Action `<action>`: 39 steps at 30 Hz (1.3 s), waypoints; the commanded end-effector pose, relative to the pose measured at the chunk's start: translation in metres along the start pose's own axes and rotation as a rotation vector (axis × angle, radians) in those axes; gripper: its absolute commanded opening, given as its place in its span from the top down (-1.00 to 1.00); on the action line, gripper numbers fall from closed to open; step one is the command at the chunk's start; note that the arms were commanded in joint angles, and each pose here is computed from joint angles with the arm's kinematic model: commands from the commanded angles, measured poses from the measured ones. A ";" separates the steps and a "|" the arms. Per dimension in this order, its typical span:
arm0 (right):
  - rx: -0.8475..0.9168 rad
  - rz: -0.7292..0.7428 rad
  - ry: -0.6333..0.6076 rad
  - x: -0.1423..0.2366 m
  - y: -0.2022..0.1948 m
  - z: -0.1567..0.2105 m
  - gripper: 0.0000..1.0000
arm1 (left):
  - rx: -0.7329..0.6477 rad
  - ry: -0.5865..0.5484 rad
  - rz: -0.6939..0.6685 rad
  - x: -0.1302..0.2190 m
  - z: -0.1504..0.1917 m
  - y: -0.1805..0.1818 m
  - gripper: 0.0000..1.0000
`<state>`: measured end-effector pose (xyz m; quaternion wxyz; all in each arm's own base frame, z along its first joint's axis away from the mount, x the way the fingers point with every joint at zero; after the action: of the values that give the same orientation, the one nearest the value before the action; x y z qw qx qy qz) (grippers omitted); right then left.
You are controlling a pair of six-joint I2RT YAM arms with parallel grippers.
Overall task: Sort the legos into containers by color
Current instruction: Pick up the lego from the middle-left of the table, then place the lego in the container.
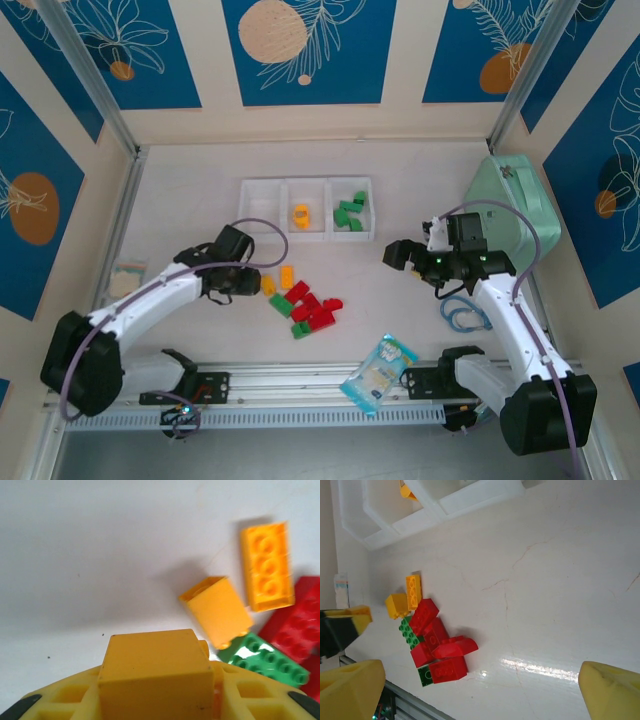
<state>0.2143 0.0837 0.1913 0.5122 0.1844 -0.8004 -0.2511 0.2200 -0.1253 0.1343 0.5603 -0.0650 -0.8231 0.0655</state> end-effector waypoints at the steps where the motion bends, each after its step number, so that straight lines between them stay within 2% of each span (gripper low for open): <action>1: 0.038 0.017 -0.007 0.009 0.008 -0.009 -0.99 | 0.036 -0.093 0.026 0.026 -0.020 -0.005 0.36; 4: 0.053 0.011 -0.026 0.011 0.010 -0.013 -1.00 | 0.006 -0.138 0.047 0.038 -0.042 -0.016 0.34; 8: 0.053 -0.019 -0.028 0.009 0.012 -0.010 -0.99 | -0.041 -0.139 0.058 0.041 -0.077 -0.038 0.31; 20: 0.077 0.000 -0.064 0.019 0.006 0.008 -0.98 | -0.098 -0.078 0.104 -0.013 -0.174 -0.105 0.32; 23: 0.081 -0.003 -0.068 0.020 0.007 0.007 -0.98 | -0.083 -0.076 0.020 -0.026 -0.189 -0.107 0.32; 31: 0.081 0.008 -0.068 0.023 0.006 0.008 -0.98 | -0.028 -0.090 0.072 -0.055 -0.221 -0.133 0.30; 39: 0.092 0.030 -0.096 0.030 0.005 0.013 -0.98 | -0.061 -0.066 0.090 -0.077 -0.236 -0.147 0.12</action>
<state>0.1982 0.0766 0.2129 0.4651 0.1870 -0.8365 -0.2211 0.4632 -0.2717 0.1780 0.5122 -0.1099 -0.8487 0.0729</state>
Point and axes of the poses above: each hand's point on the last joint's axis, 136 mm out from that joint toward the fingers, its own x axis back along the fingers, its own y axis along the line the jaws close on, z = x × y, the point moved 5 cm from there along x, back along the fingers, and after that the axes turned 5 degrees about x, right-handed, at the moved point
